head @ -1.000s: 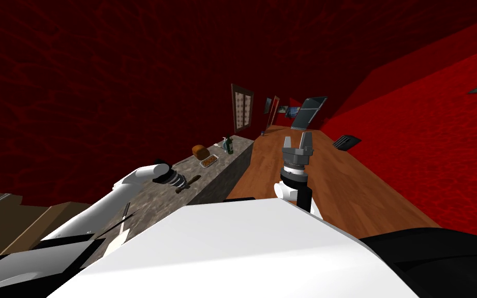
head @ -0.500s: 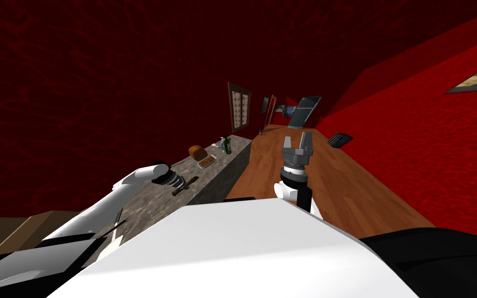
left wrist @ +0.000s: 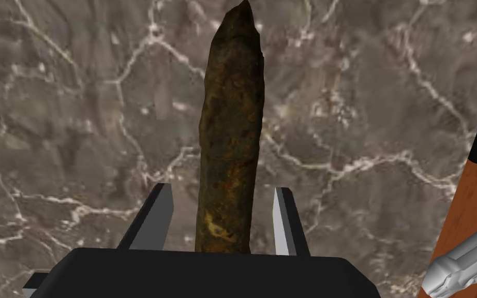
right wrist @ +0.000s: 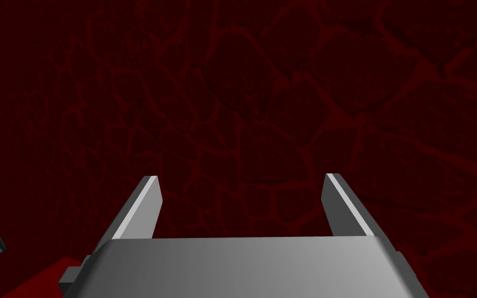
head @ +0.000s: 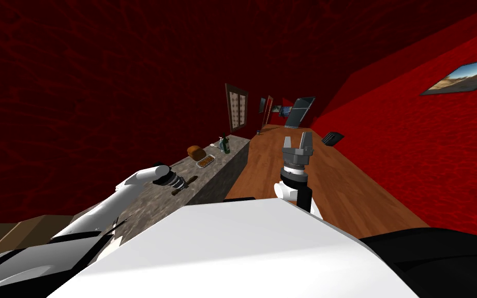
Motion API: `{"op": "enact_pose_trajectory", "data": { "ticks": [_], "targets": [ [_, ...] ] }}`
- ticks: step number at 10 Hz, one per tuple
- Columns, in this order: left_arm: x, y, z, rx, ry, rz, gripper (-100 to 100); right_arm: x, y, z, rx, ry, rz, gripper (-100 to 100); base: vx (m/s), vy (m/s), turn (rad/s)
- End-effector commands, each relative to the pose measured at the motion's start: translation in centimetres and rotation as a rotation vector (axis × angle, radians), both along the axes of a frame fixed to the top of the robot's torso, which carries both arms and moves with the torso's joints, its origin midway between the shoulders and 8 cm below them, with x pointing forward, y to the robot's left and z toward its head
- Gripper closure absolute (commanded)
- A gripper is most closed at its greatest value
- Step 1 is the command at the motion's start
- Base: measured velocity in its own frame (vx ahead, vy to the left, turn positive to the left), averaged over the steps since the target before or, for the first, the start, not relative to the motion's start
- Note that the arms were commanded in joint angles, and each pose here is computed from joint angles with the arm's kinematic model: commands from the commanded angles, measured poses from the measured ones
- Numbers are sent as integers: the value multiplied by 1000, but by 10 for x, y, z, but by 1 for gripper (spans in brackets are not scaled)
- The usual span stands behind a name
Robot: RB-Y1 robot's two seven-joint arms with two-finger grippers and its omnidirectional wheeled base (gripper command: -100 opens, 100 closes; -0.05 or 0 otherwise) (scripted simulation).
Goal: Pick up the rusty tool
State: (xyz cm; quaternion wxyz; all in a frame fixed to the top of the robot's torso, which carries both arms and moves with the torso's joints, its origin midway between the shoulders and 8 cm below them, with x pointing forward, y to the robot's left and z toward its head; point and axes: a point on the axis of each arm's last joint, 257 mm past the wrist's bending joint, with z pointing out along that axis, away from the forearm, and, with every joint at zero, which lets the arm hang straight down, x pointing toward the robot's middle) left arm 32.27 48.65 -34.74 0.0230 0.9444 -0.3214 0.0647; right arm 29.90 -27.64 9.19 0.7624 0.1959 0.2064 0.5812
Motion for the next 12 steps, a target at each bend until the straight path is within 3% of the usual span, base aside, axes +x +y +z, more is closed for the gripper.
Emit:
{"op": "enact_pose_trajectory", "data": {
  "ticks": [1, 4, 5, 6, 10, 11, 12],
  "targets": [
    [0, 0, 0, 0, 0, 0, 100, 0, 0, 0, 0, 0, 0, 0, 0, 0, 0],
    [0, 0, 0, -1, 1, -1, 100, 0, 0, 0, 0, 0, 0, 0, 0, 0, 0],
    [0, 0, 0, -1, 1, -1, 0, 0, 0, 0, 0, 0, 0, 0, 0, 0, 0],
    [0, -4, 7, 0, -1, -15, 100, 0, 0, 0, 0, 0, 0, 0, 29, -5, 169],
    [-2, -14, 22, 1, 0, -57, 100, 0, 0, 0, 0, 0, 0, 0, 61, -7, 112],
    [-2, -12, 20, 1, -1, -50, 100, 0, 0, 0, 0, 0, 0, 0, 19, -4, 16],
    [-2, -13, 20, 1, -1, -51, 0, 0, 0, 0, 0, 0, 0, 0, 0, 0, 0]
  ]
}}
